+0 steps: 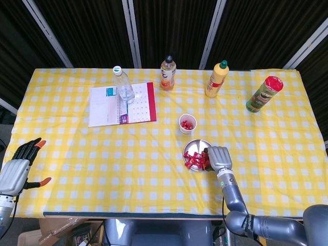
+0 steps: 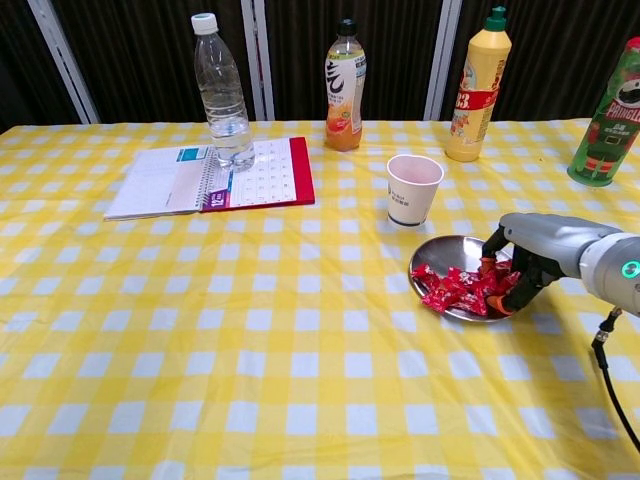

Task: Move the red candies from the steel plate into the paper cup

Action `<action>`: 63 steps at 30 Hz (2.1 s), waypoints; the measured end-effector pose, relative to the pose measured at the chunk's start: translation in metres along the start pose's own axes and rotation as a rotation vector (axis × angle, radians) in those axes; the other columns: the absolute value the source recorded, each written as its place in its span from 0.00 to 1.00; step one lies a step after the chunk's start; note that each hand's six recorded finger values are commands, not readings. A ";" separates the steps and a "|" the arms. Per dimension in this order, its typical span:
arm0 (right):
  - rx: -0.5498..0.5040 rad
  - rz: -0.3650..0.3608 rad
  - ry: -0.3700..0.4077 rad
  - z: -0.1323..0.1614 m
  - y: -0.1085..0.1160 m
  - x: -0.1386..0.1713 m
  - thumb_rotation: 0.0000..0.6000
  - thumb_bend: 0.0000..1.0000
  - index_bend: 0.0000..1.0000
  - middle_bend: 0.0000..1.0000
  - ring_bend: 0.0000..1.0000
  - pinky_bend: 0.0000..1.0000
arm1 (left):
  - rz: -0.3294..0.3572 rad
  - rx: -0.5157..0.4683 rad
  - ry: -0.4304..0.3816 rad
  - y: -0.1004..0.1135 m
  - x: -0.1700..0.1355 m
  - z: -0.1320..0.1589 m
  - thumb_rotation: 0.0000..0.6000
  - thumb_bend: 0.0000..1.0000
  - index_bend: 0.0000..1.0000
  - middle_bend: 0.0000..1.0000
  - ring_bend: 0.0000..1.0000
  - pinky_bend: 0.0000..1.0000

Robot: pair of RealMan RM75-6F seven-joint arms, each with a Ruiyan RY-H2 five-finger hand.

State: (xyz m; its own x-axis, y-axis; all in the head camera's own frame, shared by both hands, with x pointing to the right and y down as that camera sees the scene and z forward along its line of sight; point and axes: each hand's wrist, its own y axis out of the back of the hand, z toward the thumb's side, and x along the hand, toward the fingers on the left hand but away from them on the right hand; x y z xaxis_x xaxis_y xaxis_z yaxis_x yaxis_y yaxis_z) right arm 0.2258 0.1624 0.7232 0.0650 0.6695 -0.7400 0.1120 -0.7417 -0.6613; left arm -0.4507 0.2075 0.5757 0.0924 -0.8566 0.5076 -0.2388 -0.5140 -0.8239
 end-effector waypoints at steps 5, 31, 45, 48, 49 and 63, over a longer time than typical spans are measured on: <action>-0.008 -0.027 0.026 0.006 0.007 0.003 1.00 0.49 0.66 0.81 0.90 1.00 | 0.001 -0.003 -0.003 0.000 0.000 0.002 1.00 0.04 0.00 0.00 0.00 0.00; -0.051 -0.223 0.118 0.061 0.114 -0.011 1.00 0.49 0.66 0.81 0.90 1.00 | -0.014 -0.019 0.010 -0.001 0.002 -0.001 1.00 0.04 0.00 0.00 0.00 0.00; -0.062 -0.234 0.099 0.079 0.125 -0.063 1.00 0.49 0.66 0.81 0.90 1.00 | -0.036 -0.039 0.032 -0.002 0.006 -0.003 1.00 0.04 0.00 0.00 0.00 0.00; -0.069 -0.229 0.089 0.079 0.123 -0.074 1.00 0.49 0.64 0.81 0.90 1.00 | -0.041 -0.041 0.034 -0.003 0.006 -0.003 1.00 0.04 0.00 0.00 0.00 0.00; -0.071 -0.225 0.085 0.078 0.121 -0.078 1.00 0.49 0.62 0.81 0.90 1.00 | -0.042 -0.042 0.034 -0.003 0.007 -0.002 1.00 0.04 0.00 0.00 0.00 0.00; -0.079 -0.176 0.075 0.074 0.096 -0.097 1.00 0.34 0.42 0.81 0.90 1.00 | -0.055 -0.044 0.044 -0.003 0.007 -0.003 1.00 0.04 0.00 0.00 0.00 0.00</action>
State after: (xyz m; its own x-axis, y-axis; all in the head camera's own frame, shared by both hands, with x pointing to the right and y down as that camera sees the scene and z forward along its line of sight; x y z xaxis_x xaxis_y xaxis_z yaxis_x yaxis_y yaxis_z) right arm 0.1570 0.0233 0.7227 0.1113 0.7916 -0.6008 0.2056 -0.6099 -0.7654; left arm -0.4516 0.2030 0.5829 0.0640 -0.8241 0.5629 -0.2765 -0.5566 -0.7834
